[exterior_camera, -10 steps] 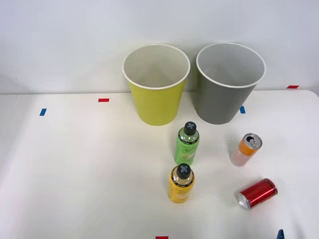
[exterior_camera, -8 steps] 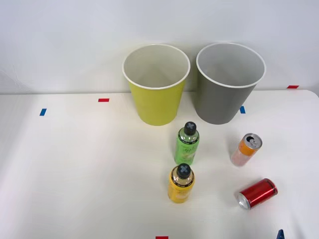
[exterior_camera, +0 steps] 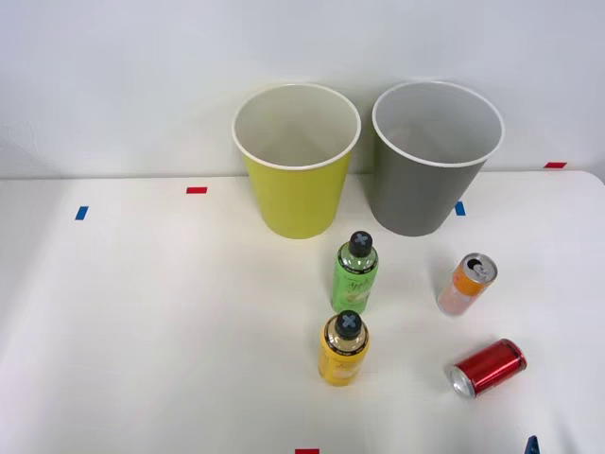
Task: Put cans in the gray bin, plastic bottles in the light green bin
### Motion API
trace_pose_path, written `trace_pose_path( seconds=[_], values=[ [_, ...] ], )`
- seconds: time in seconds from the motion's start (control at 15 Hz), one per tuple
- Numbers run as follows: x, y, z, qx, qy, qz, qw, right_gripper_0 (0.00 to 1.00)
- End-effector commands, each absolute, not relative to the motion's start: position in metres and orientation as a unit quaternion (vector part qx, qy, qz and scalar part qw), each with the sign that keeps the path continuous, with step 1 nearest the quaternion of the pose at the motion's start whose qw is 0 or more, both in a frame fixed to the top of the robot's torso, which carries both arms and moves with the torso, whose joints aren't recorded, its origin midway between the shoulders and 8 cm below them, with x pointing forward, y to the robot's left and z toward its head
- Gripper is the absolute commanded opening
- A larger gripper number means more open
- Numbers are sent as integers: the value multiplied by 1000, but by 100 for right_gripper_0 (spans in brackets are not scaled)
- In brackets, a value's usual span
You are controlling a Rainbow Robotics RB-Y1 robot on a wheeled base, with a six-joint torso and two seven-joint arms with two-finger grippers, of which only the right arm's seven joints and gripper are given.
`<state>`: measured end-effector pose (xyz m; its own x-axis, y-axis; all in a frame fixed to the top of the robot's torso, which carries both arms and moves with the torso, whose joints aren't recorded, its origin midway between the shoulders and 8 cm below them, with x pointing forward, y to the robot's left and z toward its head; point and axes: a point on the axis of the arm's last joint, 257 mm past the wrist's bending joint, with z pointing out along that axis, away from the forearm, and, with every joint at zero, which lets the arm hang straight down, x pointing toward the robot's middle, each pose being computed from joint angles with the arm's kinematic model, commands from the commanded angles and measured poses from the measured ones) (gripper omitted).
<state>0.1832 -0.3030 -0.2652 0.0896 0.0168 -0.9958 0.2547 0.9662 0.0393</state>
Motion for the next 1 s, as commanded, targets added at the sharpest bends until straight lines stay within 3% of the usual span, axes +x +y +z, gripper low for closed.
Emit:
trace_pose_path(
  seconds=[0.07,1.0],
  values=[
    [183,-303,-265,101,670,-81,731,100],
    [183,-303,-265,101,670,-81,731,100]
  ],
)
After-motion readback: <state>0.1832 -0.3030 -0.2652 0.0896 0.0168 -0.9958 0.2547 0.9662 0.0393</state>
